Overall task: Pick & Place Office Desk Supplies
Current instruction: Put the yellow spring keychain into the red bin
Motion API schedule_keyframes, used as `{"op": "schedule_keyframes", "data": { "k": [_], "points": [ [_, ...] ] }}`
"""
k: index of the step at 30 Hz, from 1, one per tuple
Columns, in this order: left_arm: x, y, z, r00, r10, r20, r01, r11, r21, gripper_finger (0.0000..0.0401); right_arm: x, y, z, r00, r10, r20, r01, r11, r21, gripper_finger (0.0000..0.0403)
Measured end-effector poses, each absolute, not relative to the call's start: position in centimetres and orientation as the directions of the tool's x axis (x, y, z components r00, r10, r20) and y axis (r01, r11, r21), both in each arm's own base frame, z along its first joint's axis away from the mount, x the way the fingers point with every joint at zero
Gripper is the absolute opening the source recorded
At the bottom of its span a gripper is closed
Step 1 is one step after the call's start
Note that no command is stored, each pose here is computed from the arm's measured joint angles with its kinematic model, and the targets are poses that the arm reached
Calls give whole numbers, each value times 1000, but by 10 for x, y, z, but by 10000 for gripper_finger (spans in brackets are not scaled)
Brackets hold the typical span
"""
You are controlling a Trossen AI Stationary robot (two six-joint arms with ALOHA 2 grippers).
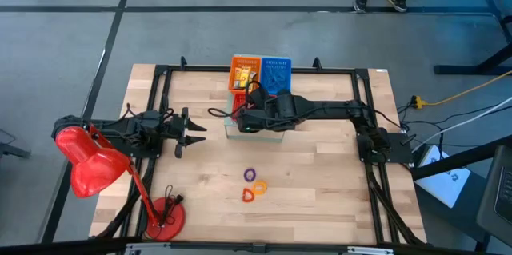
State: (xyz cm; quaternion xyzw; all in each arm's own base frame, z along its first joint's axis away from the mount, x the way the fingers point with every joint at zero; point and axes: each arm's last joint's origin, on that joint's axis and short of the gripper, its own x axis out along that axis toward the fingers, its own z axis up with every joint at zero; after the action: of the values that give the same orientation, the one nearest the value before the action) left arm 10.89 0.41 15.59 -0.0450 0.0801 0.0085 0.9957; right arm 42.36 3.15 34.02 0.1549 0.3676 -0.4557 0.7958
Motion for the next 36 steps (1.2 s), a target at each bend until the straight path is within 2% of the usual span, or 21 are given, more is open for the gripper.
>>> {"op": "schedule_keyframes", "data": {
  "k": [10, 15, 19, 23, 30, 36],
  "points": [
    [109, 4, 156, 987, 10, -160, -24, 996, -88, 150, 423, 32, 341, 312, -637, -705, 844, 526, -101, 155],
    [109, 4, 156, 987, 10, -160, -24, 996, -88, 150, 423, 32, 341, 312, -637, -705, 848, 522, -95, 188],
    [109, 4, 156, 987, 10, -160, -24, 996, -88, 150, 422, 32, 343, 320, -603, -731, 841, 536, -74, 199],
    [109, 4, 156, 987, 10, -160, -24, 996, -88, 150, 411, 28, 360, 360, -523, -773, 835, 550, 16, 201],
    [109, 4, 156, 987, 10, -160, -24, 996, -88, 150, 388, 18, 393, 418, -511, -751, 859, 491, 144, 201],
    [109, 4, 156, 987, 9, -160, -24, 996, -88, 150, 387, -1, 394, 426, -394, -815, 855, 469, 221, 201]
  ]
}}
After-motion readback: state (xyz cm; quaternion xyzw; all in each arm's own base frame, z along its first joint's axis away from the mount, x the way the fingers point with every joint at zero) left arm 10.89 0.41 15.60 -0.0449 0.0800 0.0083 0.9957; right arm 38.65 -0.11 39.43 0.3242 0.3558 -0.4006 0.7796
